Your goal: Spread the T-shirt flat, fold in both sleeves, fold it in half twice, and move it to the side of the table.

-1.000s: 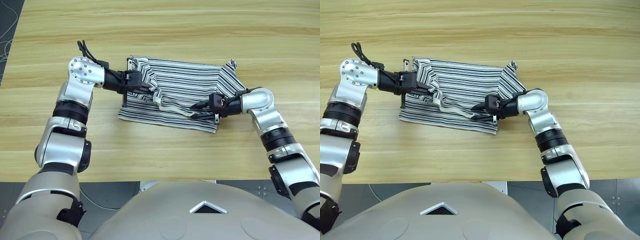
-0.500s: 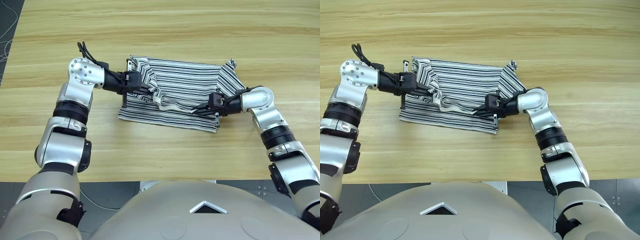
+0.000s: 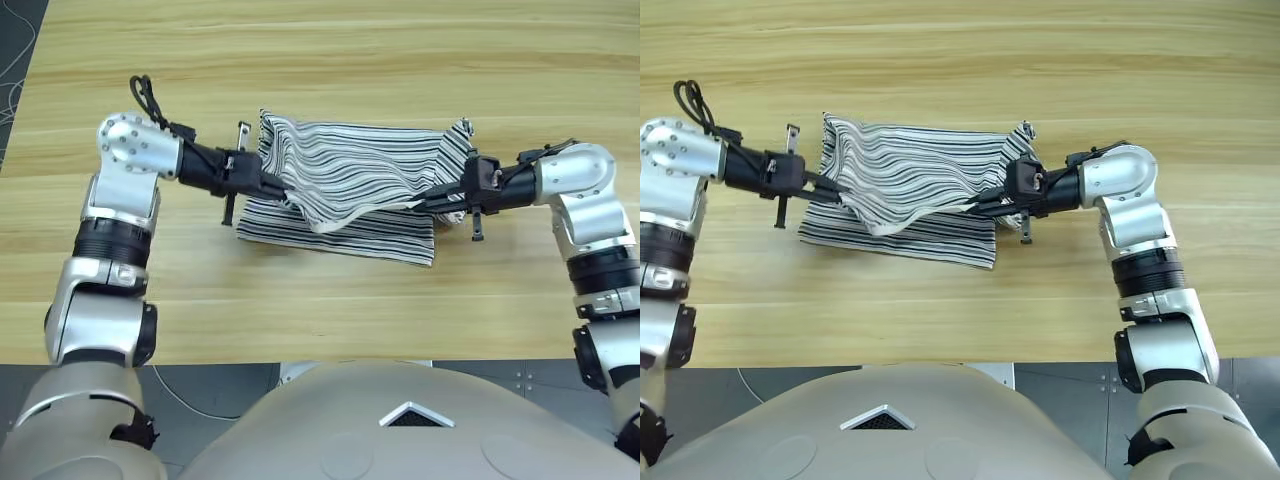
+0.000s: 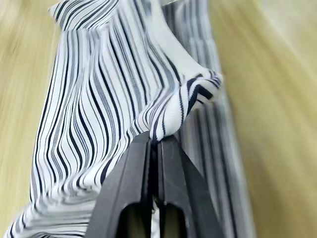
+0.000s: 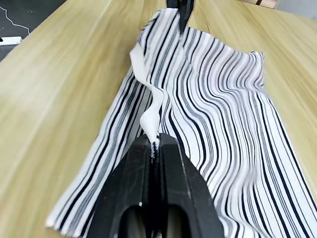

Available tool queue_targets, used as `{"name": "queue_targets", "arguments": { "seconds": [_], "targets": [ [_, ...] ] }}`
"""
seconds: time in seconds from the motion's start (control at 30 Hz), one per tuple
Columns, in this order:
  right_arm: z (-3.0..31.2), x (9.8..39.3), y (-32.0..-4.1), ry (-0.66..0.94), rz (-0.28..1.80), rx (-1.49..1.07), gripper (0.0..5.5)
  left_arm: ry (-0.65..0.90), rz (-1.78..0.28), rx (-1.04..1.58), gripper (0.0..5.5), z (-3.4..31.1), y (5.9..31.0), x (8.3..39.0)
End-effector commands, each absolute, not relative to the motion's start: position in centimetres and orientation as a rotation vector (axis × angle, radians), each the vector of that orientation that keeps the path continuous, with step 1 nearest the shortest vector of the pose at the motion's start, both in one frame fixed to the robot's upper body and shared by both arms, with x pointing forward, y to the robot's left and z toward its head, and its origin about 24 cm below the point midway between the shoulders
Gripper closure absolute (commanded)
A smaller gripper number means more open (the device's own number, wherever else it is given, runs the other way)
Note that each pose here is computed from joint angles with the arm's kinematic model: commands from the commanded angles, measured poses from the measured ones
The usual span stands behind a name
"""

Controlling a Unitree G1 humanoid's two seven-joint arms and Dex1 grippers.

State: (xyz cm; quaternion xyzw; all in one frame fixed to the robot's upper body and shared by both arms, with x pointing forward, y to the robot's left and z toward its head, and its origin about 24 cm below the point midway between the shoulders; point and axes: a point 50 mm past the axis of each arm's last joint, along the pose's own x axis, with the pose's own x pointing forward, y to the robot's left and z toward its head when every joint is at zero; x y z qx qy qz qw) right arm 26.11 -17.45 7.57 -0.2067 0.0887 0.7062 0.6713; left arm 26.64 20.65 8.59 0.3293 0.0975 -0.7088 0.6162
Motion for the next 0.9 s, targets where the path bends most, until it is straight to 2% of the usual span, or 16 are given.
{"name": "queue_targets", "arguments": {
  "seconds": [0.03,0.13,0.23,0.53,0.6,0.67,0.77,0.8,0.9],
  "targets": [
    [8.4,24.1,-19.3,0.27,1.631,-0.506,5.38,0.176,-1.777,0.851,5.4,11.6,20.6,22.4],
    [8.1,22.3,-19.5,0.354,1.702,-0.52,5.38,0.14,-1.896,0.826,5.4,13.3,19.9,19.8],
    [7.9,20.8,-19.8,0.437,1.77,-0.522,5.38,0.131,-1.958,0.767,5.4,14.2,19.7,18.6],
    [9.7,18.8,-20.2,0.502,1.895,-0.449,5.38,0.145,-1.999,0.651,5.4,15.2,20.6,18.4],
    [9.9,19.9,-19.9,0.438,1.846,-0.491,5.38,0.149,-1.951,0.695,5.4,15.2,20.9,19.4],
    [10.3,23.3,-19.0,0.288,1.664,-0.599,5.38,0.172,-1.783,0.841,5.4,14.7,21.6,22.2],
    [10.7,29.4,-17.7,0.142,1.351,-0.901,5.38,0.255,-1.188,1.483,5.4,14.6,23.9,29.7],
    [10.7,30.9,-17.3,0.112,1.278,-1.013,5.38,0.247,-1.047,1.632,5.4,14.9,24.3,31.6],
    [10.1,34.3,-15.3,0.004,1.111,-1.398,5.38,0.171,-0.808,1.879,5.4,14.7,23.6,35.8]
  ]
}}
